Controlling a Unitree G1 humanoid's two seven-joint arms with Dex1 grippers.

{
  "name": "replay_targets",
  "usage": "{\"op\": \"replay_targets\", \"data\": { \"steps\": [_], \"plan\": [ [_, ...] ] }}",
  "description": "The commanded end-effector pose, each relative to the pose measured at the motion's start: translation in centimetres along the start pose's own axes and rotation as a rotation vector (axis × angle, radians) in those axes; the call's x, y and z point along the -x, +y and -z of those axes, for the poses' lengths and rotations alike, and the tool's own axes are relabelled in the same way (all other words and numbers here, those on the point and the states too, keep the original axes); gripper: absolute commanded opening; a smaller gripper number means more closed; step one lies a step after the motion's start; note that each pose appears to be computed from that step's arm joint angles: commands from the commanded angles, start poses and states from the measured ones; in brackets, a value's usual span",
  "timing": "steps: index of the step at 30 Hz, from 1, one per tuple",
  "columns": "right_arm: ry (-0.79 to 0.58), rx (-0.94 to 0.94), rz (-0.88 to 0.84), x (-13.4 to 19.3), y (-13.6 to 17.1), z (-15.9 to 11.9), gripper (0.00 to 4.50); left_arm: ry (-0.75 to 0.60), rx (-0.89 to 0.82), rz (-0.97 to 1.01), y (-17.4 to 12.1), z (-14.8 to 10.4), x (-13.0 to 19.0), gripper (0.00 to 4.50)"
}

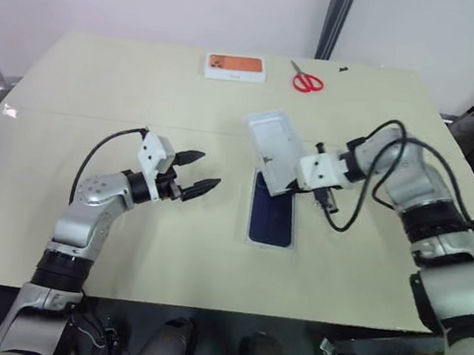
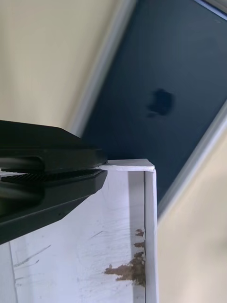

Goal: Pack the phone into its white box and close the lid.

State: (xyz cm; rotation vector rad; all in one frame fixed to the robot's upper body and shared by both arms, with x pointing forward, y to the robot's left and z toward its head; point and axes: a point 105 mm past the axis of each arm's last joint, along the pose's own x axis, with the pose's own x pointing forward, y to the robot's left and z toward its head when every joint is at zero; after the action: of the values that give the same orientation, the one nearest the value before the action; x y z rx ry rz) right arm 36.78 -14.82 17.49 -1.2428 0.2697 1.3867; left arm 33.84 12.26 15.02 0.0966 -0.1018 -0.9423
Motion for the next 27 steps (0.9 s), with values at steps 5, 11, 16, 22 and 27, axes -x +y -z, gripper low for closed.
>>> {"op": "replay_targets", "data": {
  "steps": [5,11,16,22,27],
  "plan": [
    [0.002,-0.159,-0.008,4.8,4.4,0.8,0.05,-0.048,-0.017,-0.003,0.0,-1.5,0.2,3.93],
    [0.107,-0.226,-0.09,6.8,10.5,2.0,0.05,-0.04,-0.003,0.005,0.1,-1.2,0.3,3.93],
    [0.098,-0.283,-0.125,6.9,13.1,1.2,0.05,-0.04,-0.007,0.024,-0.1,-1.2,-0.2,3.93],
    [0.119,-0.348,-0.108,6.8,14.8,1.5,0.63,-0.032,-0.011,0.026,0.0,-1.2,-0.2,3.93],
    [0.14,-0.375,-0.089,7.5,14.3,1.3,2.97,-0.028,-0.006,0.027,-0.1,-1.0,-0.2,3.93]
  ]
}}
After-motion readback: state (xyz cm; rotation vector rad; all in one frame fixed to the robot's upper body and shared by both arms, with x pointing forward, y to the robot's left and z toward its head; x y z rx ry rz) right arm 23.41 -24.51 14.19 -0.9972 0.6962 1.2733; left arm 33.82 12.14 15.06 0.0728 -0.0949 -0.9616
